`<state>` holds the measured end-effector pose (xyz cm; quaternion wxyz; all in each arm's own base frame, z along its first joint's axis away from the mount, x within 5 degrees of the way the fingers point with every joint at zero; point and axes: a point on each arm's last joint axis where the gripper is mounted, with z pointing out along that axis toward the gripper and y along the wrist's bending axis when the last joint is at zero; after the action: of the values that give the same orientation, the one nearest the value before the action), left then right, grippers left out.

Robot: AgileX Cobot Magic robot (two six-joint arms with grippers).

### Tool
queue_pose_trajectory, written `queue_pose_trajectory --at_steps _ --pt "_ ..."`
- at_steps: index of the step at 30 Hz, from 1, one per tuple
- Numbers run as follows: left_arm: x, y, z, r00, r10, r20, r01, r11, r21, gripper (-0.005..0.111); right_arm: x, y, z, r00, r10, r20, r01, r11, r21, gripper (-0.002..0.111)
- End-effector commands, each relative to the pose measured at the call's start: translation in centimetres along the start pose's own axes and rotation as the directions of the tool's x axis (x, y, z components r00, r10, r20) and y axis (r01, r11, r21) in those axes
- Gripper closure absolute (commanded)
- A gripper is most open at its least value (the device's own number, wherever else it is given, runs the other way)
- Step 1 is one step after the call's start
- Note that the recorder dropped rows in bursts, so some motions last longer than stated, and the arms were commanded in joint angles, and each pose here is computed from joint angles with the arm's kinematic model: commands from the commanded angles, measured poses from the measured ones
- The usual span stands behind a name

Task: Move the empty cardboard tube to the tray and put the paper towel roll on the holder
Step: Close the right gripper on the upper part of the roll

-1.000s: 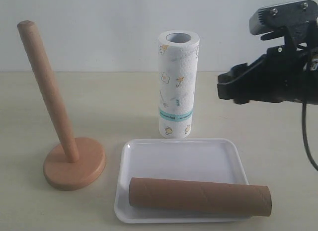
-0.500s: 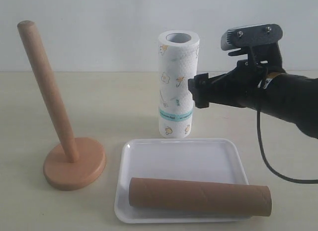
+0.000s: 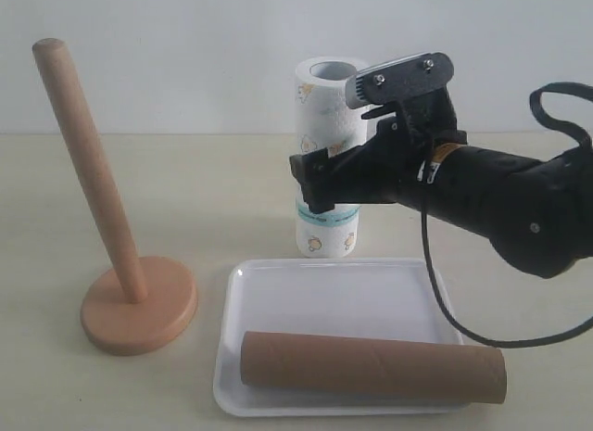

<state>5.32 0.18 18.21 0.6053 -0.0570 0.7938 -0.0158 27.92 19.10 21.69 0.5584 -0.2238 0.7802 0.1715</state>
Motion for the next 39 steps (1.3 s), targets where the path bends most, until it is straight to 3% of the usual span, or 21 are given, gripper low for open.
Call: queue_pose_trajectory --at_steps 1,12,23,31,39 --pt "0.1 0.0 0.0 1.000 -0.006 -0.002 0.006 1.000 0.003 0.103 -0.2 0.1 0.8 0.996 0.022 0.085 -0.022 1.000 -0.006 0.003" --pt "0.1 0.0 0.0 1.000 -0.006 -0.002 0.006 1.000 0.003 0.103 1.1 0.1 2.5 0.984 0.005 0.180 -0.006 1.000 0.001 0.003" --pt "0.1 0.0 0.0 1.000 -0.006 -0.002 0.006 1.000 0.003 0.103 1.9 0.0 5.0 0.984 -0.005 0.179 0.002 1.000 0.017 0.003" --pt "0.1 0.0 0.0 1.000 -0.006 -0.002 0.006 1.000 0.003 0.103 1.8 -0.9 4.9 0.978 -0.020 0.208 -0.004 0.993 0.116 0.003" --pt "0.1 0.0 0.0 1.000 -0.006 -0.002 0.006 1.000 0.003 0.103 2.2 -1.0 5.8 0.976 -0.015 0.218 -0.014 0.992 0.129 0.003"
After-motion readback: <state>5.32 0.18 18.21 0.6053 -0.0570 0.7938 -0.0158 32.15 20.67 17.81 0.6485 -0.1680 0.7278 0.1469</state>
